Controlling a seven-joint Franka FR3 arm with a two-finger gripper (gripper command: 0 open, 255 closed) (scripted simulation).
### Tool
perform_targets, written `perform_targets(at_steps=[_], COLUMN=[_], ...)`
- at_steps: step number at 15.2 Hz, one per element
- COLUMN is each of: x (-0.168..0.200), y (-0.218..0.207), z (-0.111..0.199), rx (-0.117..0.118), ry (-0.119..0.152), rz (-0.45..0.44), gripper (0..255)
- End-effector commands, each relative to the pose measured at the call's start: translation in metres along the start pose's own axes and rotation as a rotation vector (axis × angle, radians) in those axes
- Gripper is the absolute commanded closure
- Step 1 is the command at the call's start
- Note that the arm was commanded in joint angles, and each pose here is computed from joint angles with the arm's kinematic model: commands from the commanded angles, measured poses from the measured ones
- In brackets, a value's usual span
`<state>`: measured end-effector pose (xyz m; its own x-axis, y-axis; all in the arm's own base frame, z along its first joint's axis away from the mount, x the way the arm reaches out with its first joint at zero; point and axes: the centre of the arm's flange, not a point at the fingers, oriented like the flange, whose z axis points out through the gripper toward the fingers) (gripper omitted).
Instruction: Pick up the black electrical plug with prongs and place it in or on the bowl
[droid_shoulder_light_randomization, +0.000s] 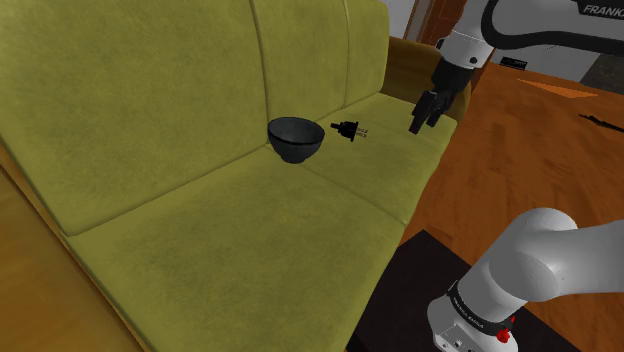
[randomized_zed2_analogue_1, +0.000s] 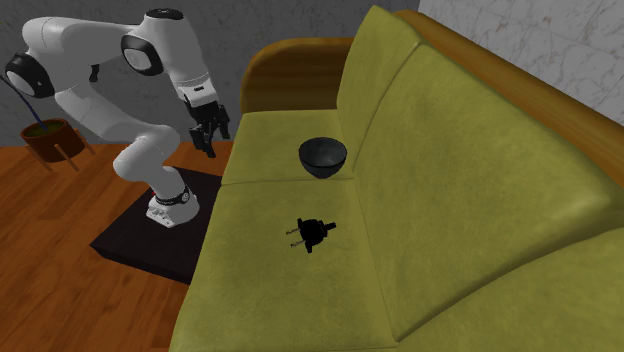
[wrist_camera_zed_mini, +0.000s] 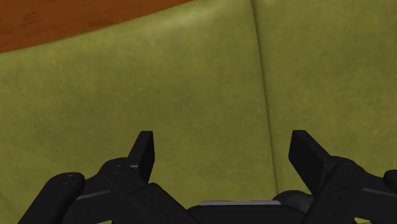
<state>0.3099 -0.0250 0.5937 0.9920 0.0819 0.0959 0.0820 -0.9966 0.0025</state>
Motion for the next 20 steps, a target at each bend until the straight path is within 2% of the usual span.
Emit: perform_targets(at_steps=[1, 20], x=[0.000, 0.219], y=[0.000, 0.094], z=[0.000, 0.103], rx=[0.000, 0.014], ry=[0.000, -0.065], rz=[0.000, -0.211], gripper=[0, 0])
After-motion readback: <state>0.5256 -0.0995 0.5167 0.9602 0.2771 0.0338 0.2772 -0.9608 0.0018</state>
